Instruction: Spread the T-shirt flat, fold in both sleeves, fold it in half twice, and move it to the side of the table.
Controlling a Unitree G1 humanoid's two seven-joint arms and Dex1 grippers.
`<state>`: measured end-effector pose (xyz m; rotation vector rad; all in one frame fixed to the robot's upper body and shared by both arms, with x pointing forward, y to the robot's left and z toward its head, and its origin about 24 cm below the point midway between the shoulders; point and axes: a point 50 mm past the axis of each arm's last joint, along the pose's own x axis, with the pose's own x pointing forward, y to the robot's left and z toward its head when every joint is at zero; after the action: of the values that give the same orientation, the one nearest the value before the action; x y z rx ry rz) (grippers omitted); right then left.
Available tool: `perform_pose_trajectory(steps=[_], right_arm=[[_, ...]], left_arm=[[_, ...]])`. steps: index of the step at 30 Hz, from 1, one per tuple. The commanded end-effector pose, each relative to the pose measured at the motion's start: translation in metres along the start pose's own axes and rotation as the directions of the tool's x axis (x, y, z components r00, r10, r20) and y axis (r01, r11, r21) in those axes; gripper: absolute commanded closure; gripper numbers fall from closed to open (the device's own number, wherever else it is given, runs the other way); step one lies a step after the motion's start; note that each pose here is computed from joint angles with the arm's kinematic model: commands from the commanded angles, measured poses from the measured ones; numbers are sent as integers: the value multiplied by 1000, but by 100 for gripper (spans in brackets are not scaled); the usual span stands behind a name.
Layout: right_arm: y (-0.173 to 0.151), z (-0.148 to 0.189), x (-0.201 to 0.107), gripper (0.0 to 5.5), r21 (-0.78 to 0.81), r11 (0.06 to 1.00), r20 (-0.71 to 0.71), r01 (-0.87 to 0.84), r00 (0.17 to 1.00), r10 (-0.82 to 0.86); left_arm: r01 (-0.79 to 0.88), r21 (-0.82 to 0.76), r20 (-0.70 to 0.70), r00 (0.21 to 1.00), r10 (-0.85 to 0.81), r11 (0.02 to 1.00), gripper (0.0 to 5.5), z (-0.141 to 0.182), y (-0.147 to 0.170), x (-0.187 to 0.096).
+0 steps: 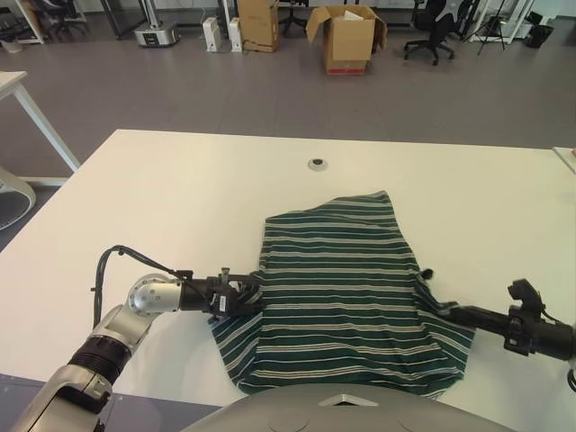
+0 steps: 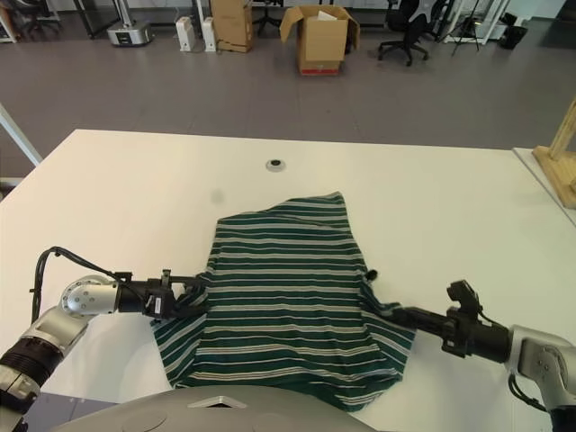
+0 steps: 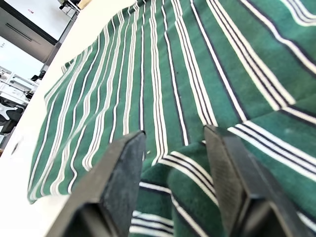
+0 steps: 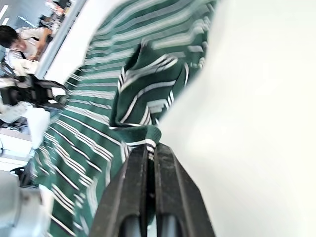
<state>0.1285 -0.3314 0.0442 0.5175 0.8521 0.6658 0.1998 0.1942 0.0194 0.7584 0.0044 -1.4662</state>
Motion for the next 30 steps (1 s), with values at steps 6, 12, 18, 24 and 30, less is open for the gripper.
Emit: perform_pose_trajectory(steps=[6,12,18,24,30], right_arm=[[-22,-31,-12,549,105,982,6,156,987,-158],[-36,-26,-22,434,86,960,-53,267,963,-263],[-30,76,-31,434,-103,946,314,308,912,-263],[31,151,36,434,-373,899,501,230,865,-13],[39,149,63,434,-372,895,526,246,850,-15]], left_arm=[[198,-143,-96,972,-212,970,331,-17,-48,6],[172,-142,-129,973,-191,975,331,-29,-45,0],[136,-95,-113,983,-146,986,331,-29,-32,-2],[-51,-31,-13,999,51,998,331,5,48,-16],[-16,-219,120,992,43,975,331,51,109,-24]])
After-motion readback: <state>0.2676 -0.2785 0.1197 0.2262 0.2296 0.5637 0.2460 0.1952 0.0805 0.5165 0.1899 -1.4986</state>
